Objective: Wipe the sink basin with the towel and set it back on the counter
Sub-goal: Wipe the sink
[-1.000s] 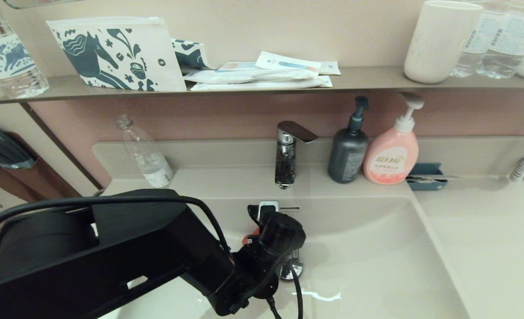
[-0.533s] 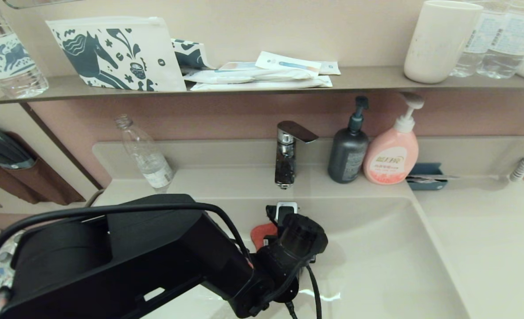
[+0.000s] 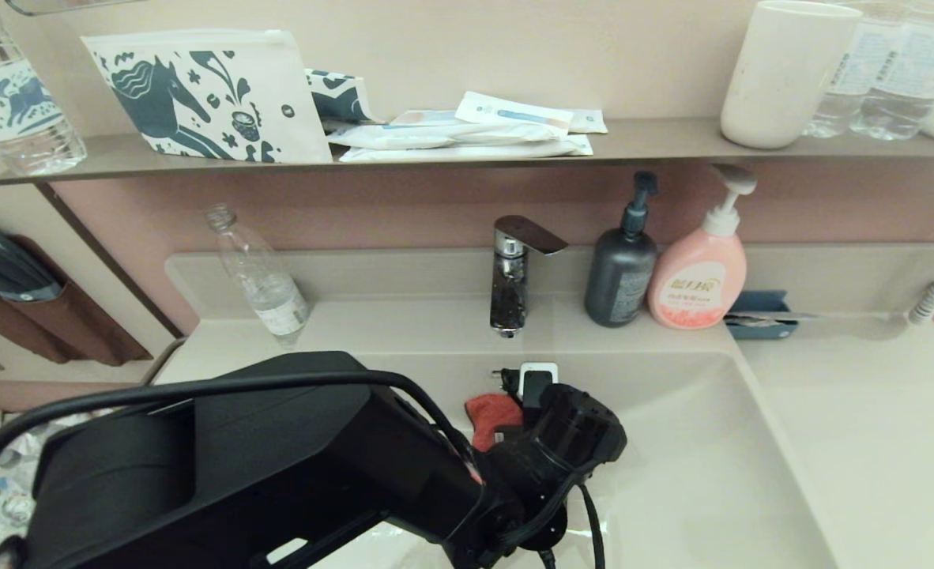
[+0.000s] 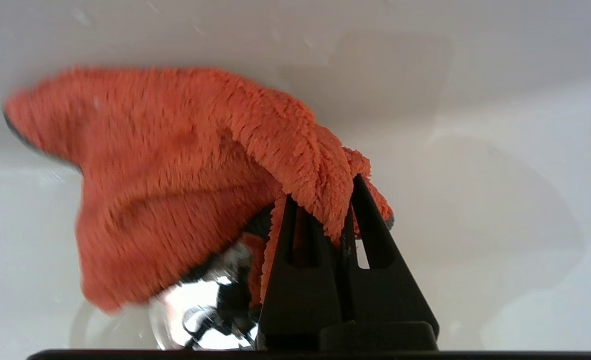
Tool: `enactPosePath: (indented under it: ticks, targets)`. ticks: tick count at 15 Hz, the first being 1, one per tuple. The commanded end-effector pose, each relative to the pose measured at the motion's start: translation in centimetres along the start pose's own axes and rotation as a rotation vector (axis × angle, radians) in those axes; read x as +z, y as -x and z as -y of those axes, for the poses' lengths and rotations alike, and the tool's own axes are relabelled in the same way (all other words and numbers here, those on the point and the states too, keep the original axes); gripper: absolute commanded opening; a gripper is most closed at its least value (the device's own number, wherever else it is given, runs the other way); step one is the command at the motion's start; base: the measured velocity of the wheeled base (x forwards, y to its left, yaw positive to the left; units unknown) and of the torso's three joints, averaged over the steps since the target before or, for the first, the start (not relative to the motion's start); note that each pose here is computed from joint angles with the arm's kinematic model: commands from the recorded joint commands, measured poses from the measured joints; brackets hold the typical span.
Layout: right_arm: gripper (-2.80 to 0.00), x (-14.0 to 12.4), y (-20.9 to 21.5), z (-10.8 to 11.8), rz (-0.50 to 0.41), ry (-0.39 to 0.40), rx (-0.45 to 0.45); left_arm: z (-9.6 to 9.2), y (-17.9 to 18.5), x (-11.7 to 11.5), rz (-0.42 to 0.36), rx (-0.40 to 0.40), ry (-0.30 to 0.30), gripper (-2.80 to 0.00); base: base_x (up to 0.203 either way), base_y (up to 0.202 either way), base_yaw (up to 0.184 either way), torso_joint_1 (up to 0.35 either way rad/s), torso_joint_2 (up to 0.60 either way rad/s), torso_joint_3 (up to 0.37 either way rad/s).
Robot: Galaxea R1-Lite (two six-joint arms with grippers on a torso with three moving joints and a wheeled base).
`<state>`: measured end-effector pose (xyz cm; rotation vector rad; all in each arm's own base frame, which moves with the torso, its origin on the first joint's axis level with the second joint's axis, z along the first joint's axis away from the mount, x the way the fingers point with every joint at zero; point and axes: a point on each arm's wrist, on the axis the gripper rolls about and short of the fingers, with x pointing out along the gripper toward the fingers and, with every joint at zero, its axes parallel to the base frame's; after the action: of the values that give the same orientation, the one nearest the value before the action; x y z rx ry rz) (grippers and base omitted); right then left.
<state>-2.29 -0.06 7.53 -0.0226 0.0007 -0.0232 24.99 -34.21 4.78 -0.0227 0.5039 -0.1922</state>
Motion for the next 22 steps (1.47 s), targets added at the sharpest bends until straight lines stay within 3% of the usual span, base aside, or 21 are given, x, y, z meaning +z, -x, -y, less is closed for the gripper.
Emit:
enactPosePath:
  ticks: [1, 7, 10, 14, 22]
  targets:
    - [-2.8, 0.0, 0.0, 0.0, -0.001, 0.0, 0.0, 0.7, 0.6, -0.6, -0.027, -0.003, 0.005, -2.8, 0.0, 0.0, 0.0, 0.0, 0.0, 0.0]
    - [-2.8, 0.0, 0.0, 0.0, -0.001, 0.0, 0.0, 0.9, 2.6, -1.7, -0.152, 0.032, 0.009, -2.8, 0.0, 0.0, 0.0, 0.0, 0.0, 0.0]
    - [-2.8, 0.0, 0.0, 0.0, -0.001, 0.0, 0.0, 0.6, 3.9, -1.9, -0.219, 0.046, -0.026, -2.8, 0.0, 0.0, 0.0, 0.0, 0.0, 0.0]
    - [-2.8, 0.0, 0.0, 0.0, -0.001, 0.0, 0.0, -0.1, 6.0, -2.2, -0.343, 0.081, -0.031, -2.8, 0.0, 0.0, 0.0, 0.0, 0.0, 0.0]
    - [-2.8, 0.0, 0.0, 0.0, -0.001, 0.0, 0.0, -3.0, 7.1, -4.1, -0.437, 0.146, -0.095, -2.8, 0.0, 0.0, 0.0, 0.0, 0.0, 0.0]
